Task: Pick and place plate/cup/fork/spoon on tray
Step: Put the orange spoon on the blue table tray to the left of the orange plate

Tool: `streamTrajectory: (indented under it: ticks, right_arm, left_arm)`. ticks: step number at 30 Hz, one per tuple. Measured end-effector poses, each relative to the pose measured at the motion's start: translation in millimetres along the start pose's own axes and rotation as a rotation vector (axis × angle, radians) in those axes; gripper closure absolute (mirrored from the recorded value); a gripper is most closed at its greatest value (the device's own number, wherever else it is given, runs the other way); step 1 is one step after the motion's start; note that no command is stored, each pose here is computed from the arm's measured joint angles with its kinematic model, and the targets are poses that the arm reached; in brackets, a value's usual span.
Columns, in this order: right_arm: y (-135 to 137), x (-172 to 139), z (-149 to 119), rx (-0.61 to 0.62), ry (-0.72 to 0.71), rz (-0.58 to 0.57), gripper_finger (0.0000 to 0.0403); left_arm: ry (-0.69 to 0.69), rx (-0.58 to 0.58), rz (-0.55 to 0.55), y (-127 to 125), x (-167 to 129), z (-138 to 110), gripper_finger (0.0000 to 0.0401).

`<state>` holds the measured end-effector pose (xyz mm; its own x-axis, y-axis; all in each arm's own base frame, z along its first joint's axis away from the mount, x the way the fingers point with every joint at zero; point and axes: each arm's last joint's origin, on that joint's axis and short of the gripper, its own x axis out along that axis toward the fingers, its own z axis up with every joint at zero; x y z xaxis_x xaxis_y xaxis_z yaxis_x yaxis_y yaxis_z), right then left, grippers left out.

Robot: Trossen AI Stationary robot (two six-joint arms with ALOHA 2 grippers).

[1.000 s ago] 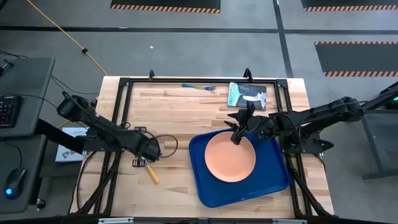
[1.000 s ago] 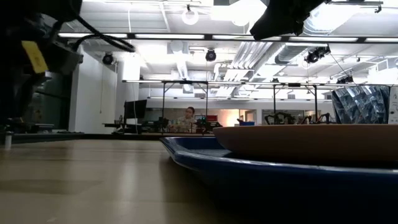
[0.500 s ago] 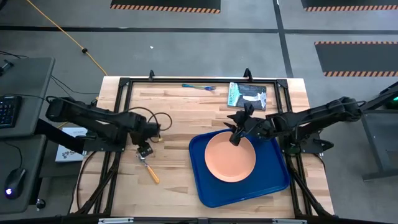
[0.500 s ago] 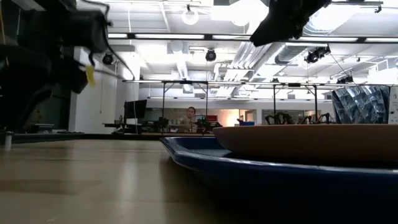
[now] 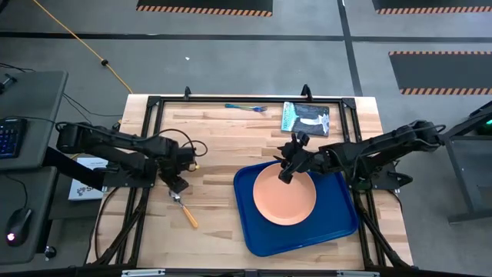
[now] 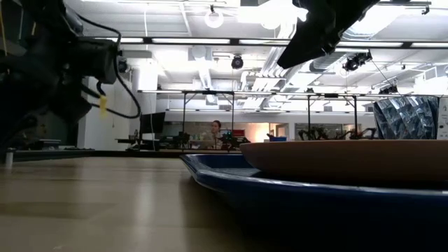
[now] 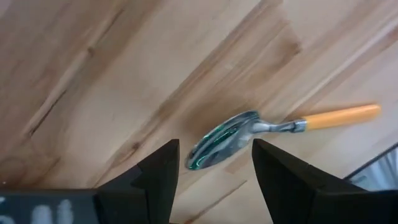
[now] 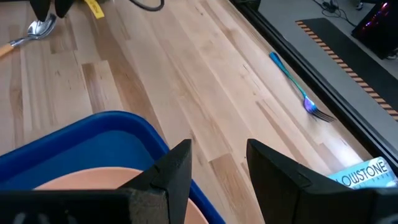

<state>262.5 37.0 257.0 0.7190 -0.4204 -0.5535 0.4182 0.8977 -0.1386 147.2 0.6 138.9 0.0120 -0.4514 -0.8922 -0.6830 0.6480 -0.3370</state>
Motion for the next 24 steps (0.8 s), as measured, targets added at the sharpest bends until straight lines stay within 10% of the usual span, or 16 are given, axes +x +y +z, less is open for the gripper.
streamTrajectory:
  ticks: [15,24]
  right_arm:
    - [0.1,-0.1,0.1,0.006,0.0,0.003,0.0256]
    - [0.1,-0.1,0.1,0.006,0.0,0.003,0.0256]
  left_arm:
    - [0.026,-0.034,-0.08,9.2,17.0,-1.8,0.0228]
    - [0.037,-0.031,-0.093,9.0,17.2,-2.2,0.0374]
